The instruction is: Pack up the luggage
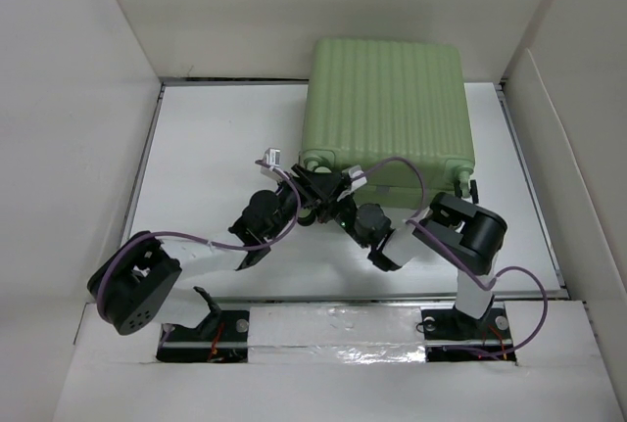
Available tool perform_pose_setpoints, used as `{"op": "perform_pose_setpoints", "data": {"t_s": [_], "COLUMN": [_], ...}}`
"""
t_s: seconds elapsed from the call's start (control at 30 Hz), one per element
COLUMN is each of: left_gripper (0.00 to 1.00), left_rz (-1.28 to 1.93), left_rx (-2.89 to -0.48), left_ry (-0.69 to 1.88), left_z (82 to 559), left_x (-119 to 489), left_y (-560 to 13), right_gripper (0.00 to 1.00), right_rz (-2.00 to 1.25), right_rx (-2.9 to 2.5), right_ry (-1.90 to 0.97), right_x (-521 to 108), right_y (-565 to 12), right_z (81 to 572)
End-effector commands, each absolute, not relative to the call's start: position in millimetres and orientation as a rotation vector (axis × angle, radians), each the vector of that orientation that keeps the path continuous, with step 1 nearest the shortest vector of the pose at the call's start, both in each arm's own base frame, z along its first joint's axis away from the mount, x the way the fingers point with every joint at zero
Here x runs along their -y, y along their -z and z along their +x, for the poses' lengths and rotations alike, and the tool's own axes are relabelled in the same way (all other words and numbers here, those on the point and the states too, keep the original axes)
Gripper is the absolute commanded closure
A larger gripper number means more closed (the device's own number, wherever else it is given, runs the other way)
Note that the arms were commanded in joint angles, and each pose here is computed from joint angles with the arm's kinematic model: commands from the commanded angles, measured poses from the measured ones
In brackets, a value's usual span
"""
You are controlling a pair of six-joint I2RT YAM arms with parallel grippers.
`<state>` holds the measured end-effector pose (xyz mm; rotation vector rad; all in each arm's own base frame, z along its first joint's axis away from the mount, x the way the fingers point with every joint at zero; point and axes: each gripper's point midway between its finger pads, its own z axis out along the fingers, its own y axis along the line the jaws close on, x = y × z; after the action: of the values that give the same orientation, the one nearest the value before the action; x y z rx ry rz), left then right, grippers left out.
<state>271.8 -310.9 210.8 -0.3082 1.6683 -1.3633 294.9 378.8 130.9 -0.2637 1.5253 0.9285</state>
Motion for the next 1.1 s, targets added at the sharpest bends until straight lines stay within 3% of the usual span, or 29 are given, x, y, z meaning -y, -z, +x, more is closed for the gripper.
{"op": "perform_pose_setpoints", "data": {"t_s": [0.0, 0.03, 0.1, 0.13, 0.23, 0.27, 0.37, 0.53, 0.57, 0.73, 0.9, 1.07], "left_gripper": [1.00, 1.00, 1.00, 1.00, 1.00, 1.00, 1.00, 1.00, 1.00, 0.98, 0.97, 0.84], "left_rz": [0.229, 0.216, 0.198, 0.207, 0.200, 0.203, 0.192, 0.174, 0.190, 0.168, 0.167, 0.146], "left_rx": [-1.319, -1.316, -1.355, -1.341, -1.346, -1.343, -1.352, -1.352, -1.354, -1.354, -1.340, -1.340], "left_ry": [1.963, 1.946, 1.905, 1.883, 1.834, 1.837, 1.843, 1.891, 1.913, 1.961, 1.992, 2.026], "left_z": [140, 145, 151, 150, 157, 156, 158, 163, 159, 164, 162, 162], "left_x": [363, 358, 354, 350, 342, 341, 337, 332, 333, 330, 331, 331], "left_y": [-324, -325, -317, -321, -320, -320, -317, -310, -309, -303, -306, -311], "right_gripper": [1.00, 0.94, 0.69, 0.45, 0.19, 0.16, 0.10, 0.12, 0.13, 0.18, 0.15, 0.14], "right_rz": [-0.524, -0.484, -0.457, -0.438, -0.410, -0.392, -0.380, -0.435, -0.423, -0.419, -0.306, -0.436], "right_rx": [-1.195, -1.216, -1.281, -1.318, -1.465, -1.501, -1.599, -1.684, -1.622, -1.670, -1.549, -1.534], "right_ry": [-1.513, -1.492, -1.456, -1.435, -1.342, -1.306, -1.219, -1.100, -1.108, -0.971, -0.874, -0.738], "right_x": [-442, -433, -411, -403, -373, -365, -340, -310, -305, -265, -232, -255], "right_y": [-221, -219, -205, -197, -167, -161, -146, -143, -171, -180, -215, -231], "right_z": [190, 196, 191, 191, 187, 188, 184, 174, 174, 168, 180, 200]}}
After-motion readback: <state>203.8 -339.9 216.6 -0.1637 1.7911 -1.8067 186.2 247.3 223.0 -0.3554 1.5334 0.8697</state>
